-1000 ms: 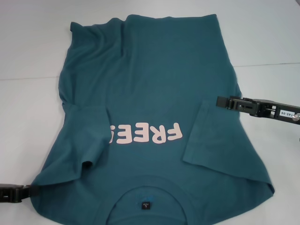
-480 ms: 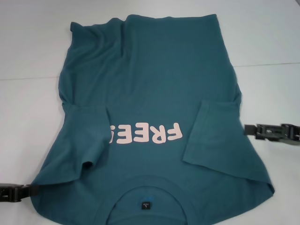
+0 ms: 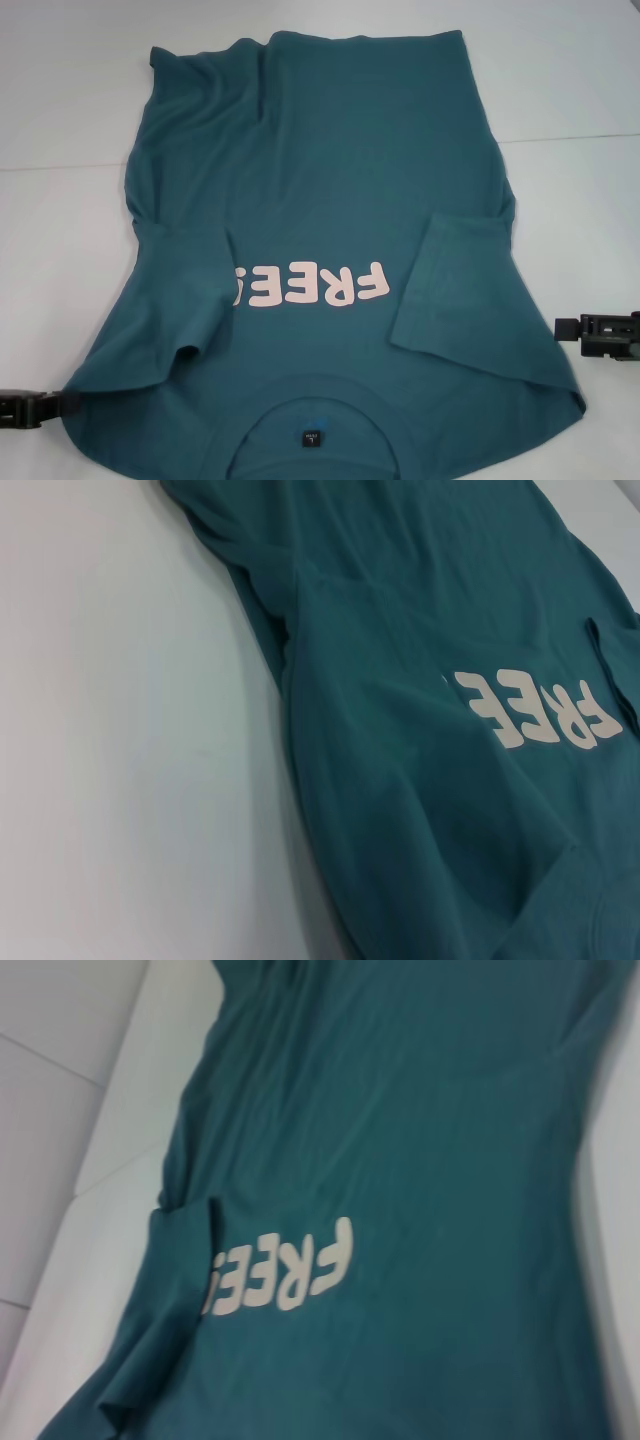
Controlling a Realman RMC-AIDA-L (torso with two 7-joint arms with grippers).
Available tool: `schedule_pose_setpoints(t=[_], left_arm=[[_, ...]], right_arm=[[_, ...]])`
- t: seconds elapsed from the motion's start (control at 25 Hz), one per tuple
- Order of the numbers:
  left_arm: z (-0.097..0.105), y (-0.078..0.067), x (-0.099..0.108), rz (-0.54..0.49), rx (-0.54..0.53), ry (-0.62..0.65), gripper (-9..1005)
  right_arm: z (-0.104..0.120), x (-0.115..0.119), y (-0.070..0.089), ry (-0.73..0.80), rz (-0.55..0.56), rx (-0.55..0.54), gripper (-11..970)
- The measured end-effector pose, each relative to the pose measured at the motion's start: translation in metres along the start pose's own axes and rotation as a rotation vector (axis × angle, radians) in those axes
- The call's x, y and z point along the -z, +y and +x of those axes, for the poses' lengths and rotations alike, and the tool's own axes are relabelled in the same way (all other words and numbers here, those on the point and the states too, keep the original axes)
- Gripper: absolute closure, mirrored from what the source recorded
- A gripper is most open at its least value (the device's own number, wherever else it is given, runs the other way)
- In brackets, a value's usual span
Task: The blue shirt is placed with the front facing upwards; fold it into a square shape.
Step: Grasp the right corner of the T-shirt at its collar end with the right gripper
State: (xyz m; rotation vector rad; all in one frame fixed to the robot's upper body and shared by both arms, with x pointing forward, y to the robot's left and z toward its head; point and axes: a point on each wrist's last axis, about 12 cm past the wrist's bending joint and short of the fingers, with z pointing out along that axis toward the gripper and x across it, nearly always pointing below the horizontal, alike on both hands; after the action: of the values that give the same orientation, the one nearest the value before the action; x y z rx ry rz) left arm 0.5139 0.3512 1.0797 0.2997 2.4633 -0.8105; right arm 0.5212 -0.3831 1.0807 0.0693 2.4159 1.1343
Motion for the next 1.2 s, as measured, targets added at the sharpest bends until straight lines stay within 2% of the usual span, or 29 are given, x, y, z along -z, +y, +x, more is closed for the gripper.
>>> schedule_pose_setpoints(t=[0.6,1.2], left_arm=[[-0.002,0.000,-0.002,0.001,-0.001,-0.002,990],[-0.003,-0.001,-0.003,0.003,-0.004,-0.002,990]], right_arm=[[-0.007,-0.021,-0.004,-0.014,0.099,0.033,83],[-0.004,-0.030,-0.003,-0.001,0.114,0.041,82]])
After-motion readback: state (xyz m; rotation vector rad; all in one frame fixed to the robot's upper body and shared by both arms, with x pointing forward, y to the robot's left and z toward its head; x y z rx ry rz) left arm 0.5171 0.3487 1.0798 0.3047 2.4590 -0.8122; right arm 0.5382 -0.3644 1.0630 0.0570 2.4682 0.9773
